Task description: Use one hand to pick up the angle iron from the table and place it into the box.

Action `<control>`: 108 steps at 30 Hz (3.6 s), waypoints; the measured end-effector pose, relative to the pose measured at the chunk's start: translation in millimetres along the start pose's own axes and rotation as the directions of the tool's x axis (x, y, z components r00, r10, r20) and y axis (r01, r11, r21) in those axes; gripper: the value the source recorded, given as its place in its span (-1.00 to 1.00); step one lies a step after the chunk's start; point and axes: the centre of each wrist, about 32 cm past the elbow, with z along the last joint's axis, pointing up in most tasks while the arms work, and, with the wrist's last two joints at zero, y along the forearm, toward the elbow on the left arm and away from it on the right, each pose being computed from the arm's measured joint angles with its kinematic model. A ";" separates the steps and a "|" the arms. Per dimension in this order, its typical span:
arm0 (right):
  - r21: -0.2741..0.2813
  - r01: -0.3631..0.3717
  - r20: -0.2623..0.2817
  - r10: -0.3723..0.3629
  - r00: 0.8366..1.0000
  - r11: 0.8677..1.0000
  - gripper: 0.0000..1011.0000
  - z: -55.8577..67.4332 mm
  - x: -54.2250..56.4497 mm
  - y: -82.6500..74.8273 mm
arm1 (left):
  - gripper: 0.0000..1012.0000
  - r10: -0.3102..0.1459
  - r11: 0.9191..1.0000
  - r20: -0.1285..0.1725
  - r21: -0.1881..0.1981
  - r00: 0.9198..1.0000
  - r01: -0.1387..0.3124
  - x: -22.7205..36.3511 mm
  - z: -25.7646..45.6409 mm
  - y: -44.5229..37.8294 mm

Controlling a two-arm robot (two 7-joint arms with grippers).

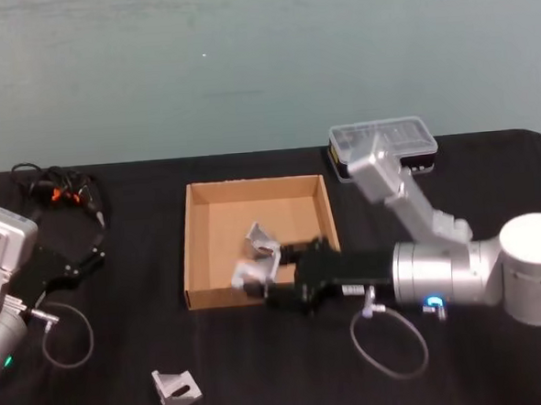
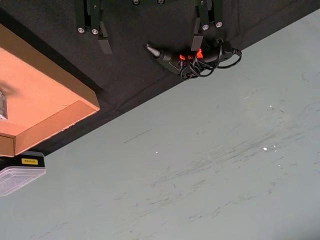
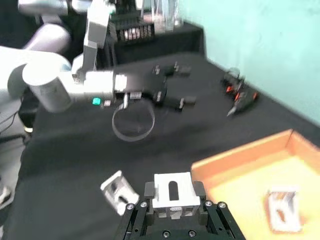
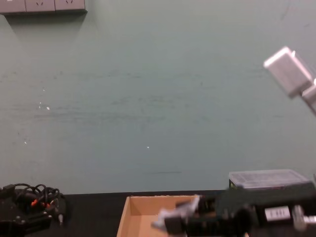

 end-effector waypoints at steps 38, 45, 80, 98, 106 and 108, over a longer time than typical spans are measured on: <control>-0.306 0.316 0.003 -0.331 0.944 0.898 -0.11 54.1 98.5 59.9 | 0.98 0.000 1.000 0.000 0.000 1.000 0.000 0.0 0.0 0.0; -0.346 0.324 -0.009 -0.349 0.937 0.880 -0.11 44.9 103.6 63.6 | 0.98 0.000 1.000 0.000 0.000 1.000 0.000 0.0 0.0 0.0; -0.351 0.328 -0.008 -0.353 0.936 0.877 0.97 43.8 104.7 64.8 | 0.98 0.000 1.000 0.000 0.000 1.000 0.000 0.0 0.0 0.0; -0.248 0.321 -0.022 -0.337 0.941 0.914 0.99 43.7 96.7 50.0 | 0.98 0.000 1.000 0.000 0.000 1.000 0.000 0.0 0.0 0.0; -0.089 0.262 -0.003 -0.263 0.965 0.961 0.99 54.3 76.8 31.0 | 0.98 0.000 1.000 0.000 0.000 1.000 0.000 0.0 0.0 0.0; -0.051 0.232 0.007 -0.232 0.973 0.971 0.99 56.6 68.9 25.8 | 0.98 0.000 1.000 0.000 0.000 1.000 0.000 0.0 0.0 0.0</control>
